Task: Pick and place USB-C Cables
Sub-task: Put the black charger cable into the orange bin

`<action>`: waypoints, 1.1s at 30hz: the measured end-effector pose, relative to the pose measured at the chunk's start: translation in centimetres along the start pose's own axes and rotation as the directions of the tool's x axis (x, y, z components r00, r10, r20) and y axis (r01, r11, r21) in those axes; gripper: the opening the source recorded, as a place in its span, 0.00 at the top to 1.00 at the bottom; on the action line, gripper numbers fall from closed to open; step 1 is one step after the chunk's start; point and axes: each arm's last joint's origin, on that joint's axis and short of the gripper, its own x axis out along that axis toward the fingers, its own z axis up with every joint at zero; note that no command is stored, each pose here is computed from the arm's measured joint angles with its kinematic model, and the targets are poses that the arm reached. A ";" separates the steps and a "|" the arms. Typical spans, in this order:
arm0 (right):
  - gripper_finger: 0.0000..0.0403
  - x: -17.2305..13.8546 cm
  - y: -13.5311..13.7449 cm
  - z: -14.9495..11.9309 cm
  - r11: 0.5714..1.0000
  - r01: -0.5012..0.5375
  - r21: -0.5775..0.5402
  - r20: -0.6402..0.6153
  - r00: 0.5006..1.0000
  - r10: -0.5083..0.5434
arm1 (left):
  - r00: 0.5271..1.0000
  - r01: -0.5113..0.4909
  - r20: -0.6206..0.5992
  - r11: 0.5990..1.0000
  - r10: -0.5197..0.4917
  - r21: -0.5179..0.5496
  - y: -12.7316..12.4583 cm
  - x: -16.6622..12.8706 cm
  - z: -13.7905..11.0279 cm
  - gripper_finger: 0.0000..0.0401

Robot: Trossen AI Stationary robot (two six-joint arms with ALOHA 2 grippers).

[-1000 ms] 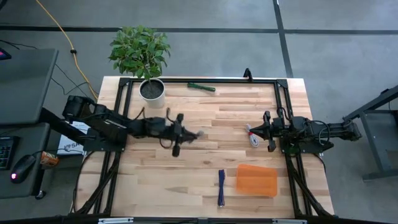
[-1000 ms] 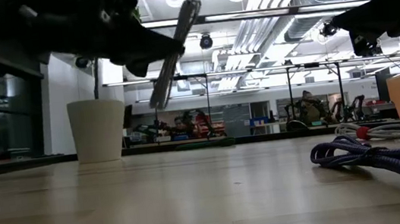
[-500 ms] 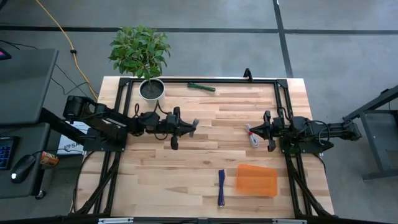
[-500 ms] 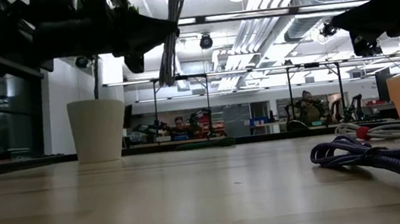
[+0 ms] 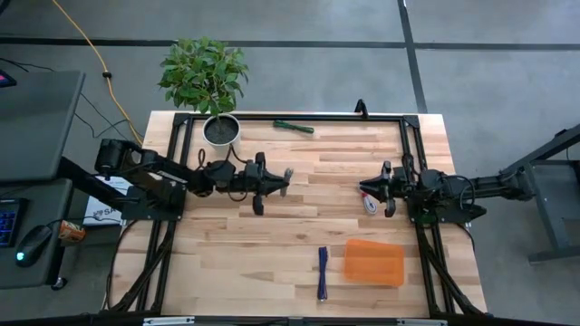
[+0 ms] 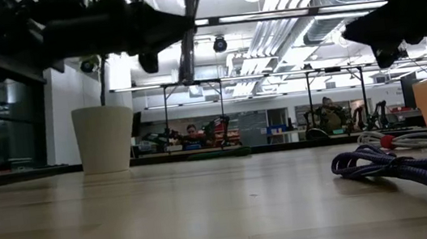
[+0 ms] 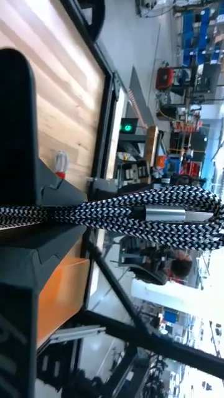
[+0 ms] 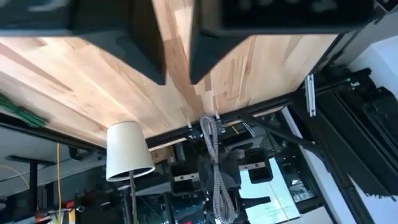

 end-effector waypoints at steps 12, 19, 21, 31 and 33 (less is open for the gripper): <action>0.31 2.7 0.2 -0.4 0.999 0.045 -0.029 0.010 0.999 -0.045 | 0.998 0.067 -0.003 0.998 -0.067 0.008 0.2 9.0 -1.4 1.00; 0.29 4.2 0.2 -1.0 0.998 0.055 -0.038 0.023 0.998 -0.055 | 0.993 0.093 0.067 0.996 -0.094 0.015 0.1 11.3 -1.0 1.00; 0.29 4.7 0.1 -1.3 0.997 0.063 -0.039 0.007 0.998 -0.063 | 0.993 0.094 0.075 0.995 -0.095 0.016 0.1 11.5 -0.8 1.00; 0.29 11.0 1.8 -0.3 0.990 -0.040 -0.132 -0.084 0.996 0.029 | 0.993 0.094 0.073 0.995 -0.095 0.021 0.1 11.5 -0.8 1.00; 0.29 11.9 2.0 -0.1 0.988 -0.069 -0.141 -0.090 0.994 0.057 | 0.993 0.092 0.069 0.995 -0.095 0.033 0.1 11.5 -0.8 1.00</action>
